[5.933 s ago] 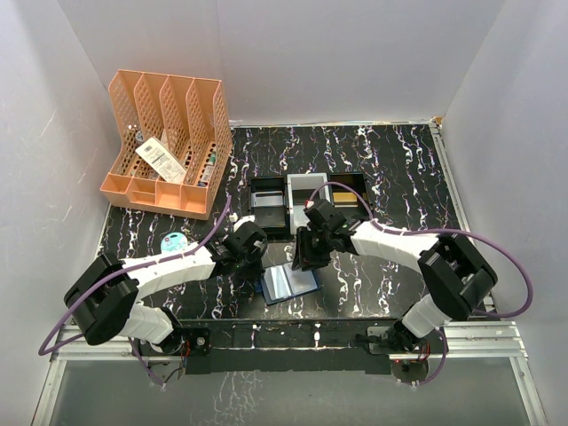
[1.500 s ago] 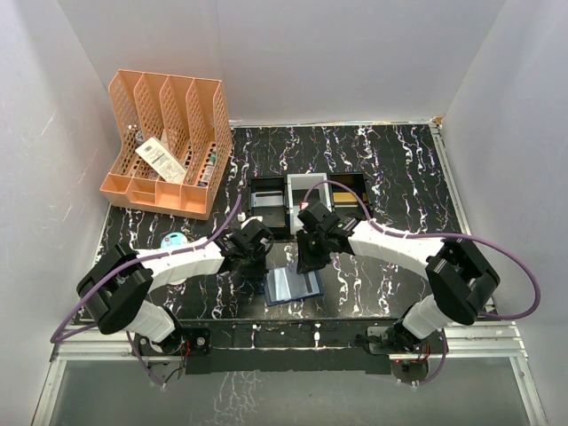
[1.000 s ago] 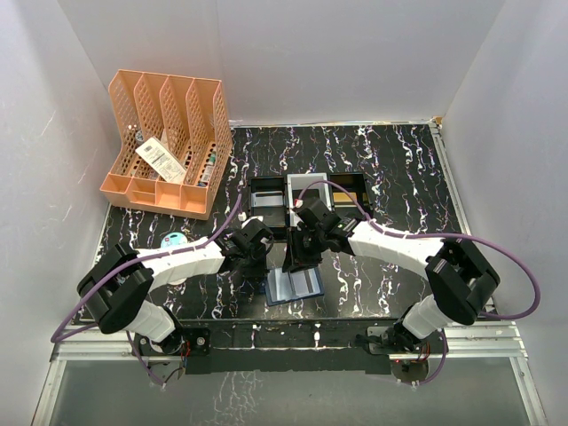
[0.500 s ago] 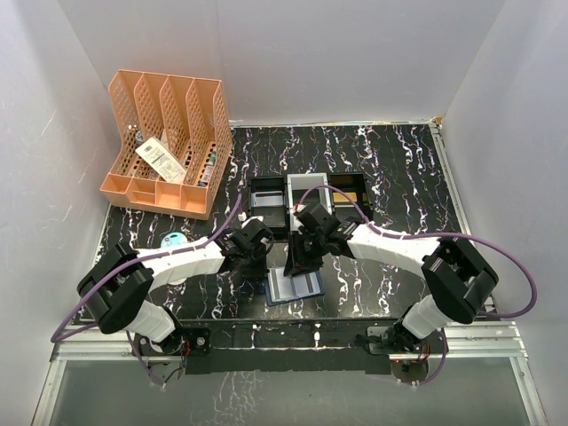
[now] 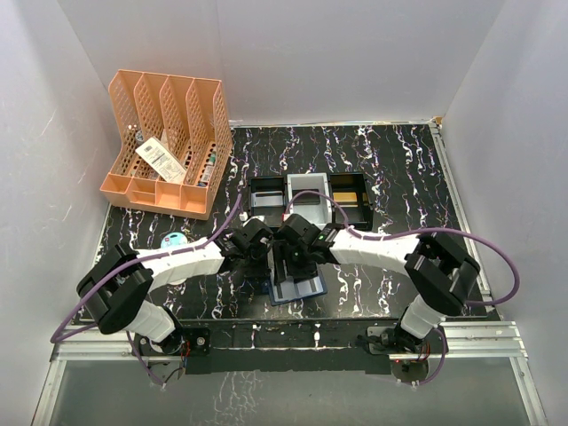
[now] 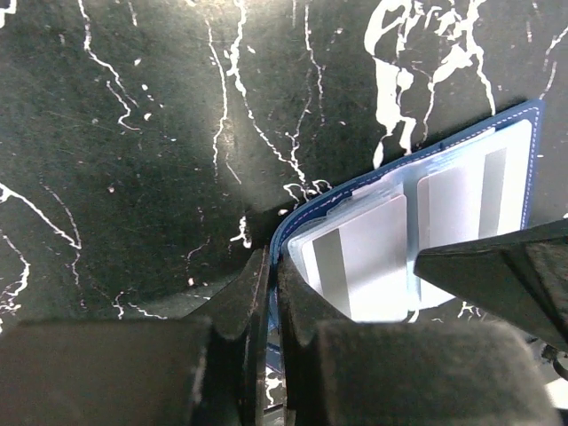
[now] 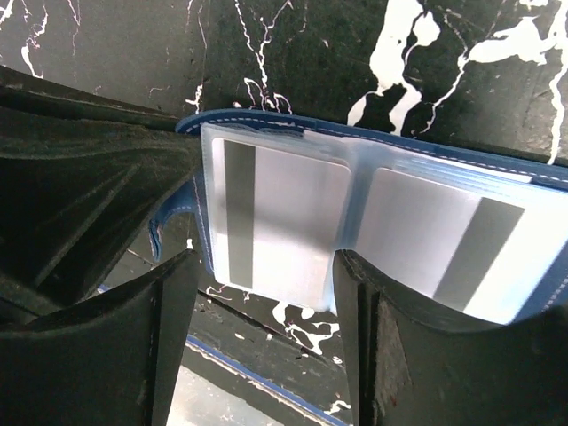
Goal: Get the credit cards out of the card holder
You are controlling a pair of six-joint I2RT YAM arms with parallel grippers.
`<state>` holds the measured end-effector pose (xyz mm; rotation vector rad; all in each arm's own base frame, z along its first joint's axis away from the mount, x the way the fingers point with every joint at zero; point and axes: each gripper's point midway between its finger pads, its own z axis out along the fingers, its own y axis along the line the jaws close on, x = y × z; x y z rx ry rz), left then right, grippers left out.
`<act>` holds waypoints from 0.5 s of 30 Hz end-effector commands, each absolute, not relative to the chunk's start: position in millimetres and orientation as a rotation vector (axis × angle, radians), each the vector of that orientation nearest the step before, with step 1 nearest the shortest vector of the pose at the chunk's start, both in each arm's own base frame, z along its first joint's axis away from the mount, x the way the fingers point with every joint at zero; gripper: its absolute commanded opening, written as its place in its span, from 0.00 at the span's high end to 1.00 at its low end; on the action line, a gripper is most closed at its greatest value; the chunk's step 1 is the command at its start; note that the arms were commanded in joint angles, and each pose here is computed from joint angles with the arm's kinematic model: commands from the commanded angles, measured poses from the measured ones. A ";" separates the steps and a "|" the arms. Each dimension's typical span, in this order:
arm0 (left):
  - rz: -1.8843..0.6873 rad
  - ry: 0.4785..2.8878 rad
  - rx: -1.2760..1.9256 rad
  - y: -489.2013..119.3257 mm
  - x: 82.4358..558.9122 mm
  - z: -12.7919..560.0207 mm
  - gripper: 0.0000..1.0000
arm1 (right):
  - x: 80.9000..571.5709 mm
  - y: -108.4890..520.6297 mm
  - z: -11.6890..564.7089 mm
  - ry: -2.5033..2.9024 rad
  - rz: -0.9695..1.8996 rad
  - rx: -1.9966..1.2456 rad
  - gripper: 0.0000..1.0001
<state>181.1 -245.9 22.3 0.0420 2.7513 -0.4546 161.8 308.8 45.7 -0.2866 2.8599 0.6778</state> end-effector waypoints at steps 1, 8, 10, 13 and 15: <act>-0.585 2.705 0.024 -256.6 179.7 36.3 0.99 | 178.3 328.3 60.1 2.770 0.676 -0.262 0.39; -0.579 2.692 -0.004 -252.0 179.6 36.9 1.00 | 177.2 321.5 39.7 2.793 0.548 -0.255 0.35; -0.526 2.705 -0.040 -243.6 178.4 32.8 0.98 | 178.1 317.0 34.0 2.795 0.498 -0.248 0.34; -0.465 2.686 -0.101 -228.5 178.0 36.7 0.91 | 178.3 311.8 26.9 2.801 0.448 -0.248 0.34; -0.436 2.670 -0.136 -219.5 177.2 38.8 0.88 | 176.9 311.6 24.6 2.805 0.442 -0.261 0.36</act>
